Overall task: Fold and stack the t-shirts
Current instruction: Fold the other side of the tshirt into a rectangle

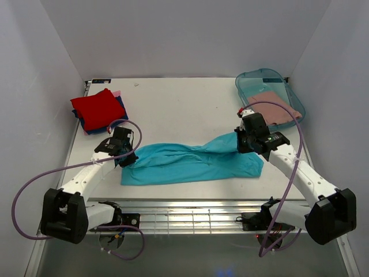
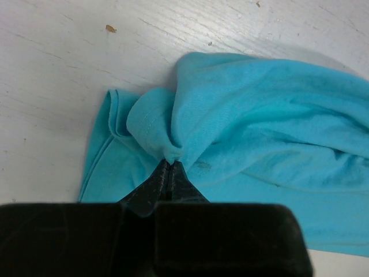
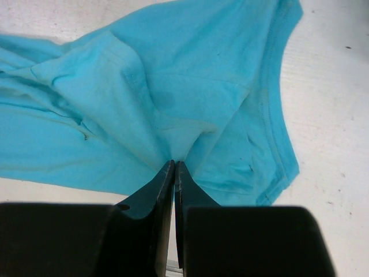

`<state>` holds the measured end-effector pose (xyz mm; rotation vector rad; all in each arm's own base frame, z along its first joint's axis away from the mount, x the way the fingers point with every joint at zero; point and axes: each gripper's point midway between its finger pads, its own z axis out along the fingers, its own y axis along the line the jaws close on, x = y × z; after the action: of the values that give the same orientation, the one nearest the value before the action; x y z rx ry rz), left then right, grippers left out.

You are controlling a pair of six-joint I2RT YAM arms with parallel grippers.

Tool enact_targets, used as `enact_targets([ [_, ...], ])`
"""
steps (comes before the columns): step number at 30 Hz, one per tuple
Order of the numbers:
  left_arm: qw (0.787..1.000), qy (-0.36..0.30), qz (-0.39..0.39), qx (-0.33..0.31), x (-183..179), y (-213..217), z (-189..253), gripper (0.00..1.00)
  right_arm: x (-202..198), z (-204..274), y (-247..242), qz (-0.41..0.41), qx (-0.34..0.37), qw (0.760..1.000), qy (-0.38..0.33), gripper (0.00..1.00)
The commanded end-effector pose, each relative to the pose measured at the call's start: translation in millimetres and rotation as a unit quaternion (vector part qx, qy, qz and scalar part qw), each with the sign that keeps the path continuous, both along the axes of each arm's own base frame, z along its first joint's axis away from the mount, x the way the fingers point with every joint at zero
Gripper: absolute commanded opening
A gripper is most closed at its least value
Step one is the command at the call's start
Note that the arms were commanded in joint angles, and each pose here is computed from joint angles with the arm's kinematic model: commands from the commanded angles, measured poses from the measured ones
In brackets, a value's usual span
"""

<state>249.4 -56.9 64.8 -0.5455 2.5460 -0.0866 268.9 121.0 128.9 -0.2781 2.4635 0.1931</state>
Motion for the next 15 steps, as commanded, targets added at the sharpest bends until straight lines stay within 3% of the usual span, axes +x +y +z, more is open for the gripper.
enact_targets([
  [1, 1.000, -0.005, -0.008, 0.010, 8.1, 0.3, 13.0, 0.05, -6.4, 12.5, -19.4, -0.033, -0.029, 0.999, -0.014, 0.08],
  [15, 0.996, -0.030, 0.052, 0.071, 12.3, 28.8, 44.9, 0.10, -35.8, 2.0, -52.7, -0.082, -0.091, 0.992, 0.035, 0.08],
])
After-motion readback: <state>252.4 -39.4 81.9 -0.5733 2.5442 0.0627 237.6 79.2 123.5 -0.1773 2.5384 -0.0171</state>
